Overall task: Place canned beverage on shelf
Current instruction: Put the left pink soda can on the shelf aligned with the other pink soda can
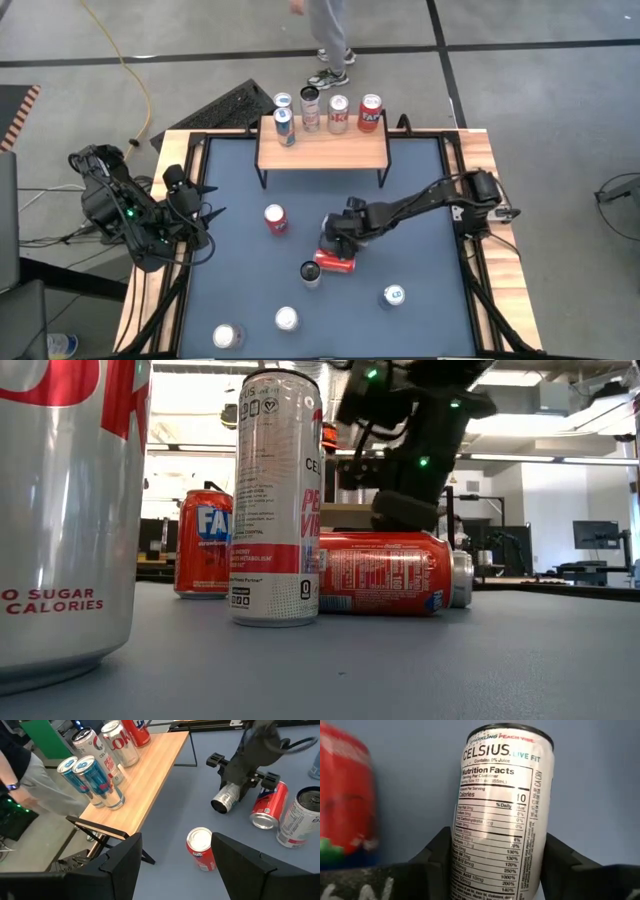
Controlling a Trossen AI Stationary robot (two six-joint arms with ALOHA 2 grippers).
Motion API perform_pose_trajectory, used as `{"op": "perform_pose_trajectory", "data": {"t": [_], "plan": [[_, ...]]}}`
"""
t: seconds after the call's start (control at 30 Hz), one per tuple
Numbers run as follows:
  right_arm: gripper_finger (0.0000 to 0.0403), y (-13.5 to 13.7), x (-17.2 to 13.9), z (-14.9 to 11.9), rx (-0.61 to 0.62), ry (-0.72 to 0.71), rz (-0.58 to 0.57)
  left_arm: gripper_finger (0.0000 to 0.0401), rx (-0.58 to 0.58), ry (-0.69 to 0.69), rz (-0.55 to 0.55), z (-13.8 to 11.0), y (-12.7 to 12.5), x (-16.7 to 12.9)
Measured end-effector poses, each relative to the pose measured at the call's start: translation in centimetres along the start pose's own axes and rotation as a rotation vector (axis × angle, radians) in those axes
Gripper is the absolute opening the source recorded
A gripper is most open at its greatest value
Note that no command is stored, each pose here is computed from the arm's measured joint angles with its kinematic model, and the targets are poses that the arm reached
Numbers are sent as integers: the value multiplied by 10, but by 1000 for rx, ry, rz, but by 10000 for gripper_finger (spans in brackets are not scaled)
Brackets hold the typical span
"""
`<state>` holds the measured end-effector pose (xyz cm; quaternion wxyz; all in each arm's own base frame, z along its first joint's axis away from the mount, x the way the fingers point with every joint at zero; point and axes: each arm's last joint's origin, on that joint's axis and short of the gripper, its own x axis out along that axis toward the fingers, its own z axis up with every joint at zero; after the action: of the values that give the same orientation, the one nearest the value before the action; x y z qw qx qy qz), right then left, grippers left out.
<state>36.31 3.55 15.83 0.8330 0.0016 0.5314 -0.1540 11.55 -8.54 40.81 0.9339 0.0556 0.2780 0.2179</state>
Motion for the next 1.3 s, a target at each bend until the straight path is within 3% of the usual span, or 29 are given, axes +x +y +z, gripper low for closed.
{"op": "perform_pose_trajectory", "data": {"t": [0.13, 0.3, 0.7, 0.9, 1.13, 1.3], "plan": [[190, -5, -15, -17, 146, -162, 43, 229, 9, 0, 1, 0, 0, 0], [190, -13, -29, -54, 284, -349, 10, 229, 10, -29, 26, 1, 1, 0], [199, -3, -43, -124, 361, -897, -229, 229, 8, -46, 39, 1, 1, 0], [202, 5, -28, -140, 356, -1013, -255, 229, 5, -70, 60, 2, 1, 0], [203, 15, 3, -147, 384, -1025, -277, 229, -1, -82, 69, 3, 2, 0], [209, 22, 7, -147, 438, -1024, -316, 229, -2, -81, 68, 3, 2, 0]]}}
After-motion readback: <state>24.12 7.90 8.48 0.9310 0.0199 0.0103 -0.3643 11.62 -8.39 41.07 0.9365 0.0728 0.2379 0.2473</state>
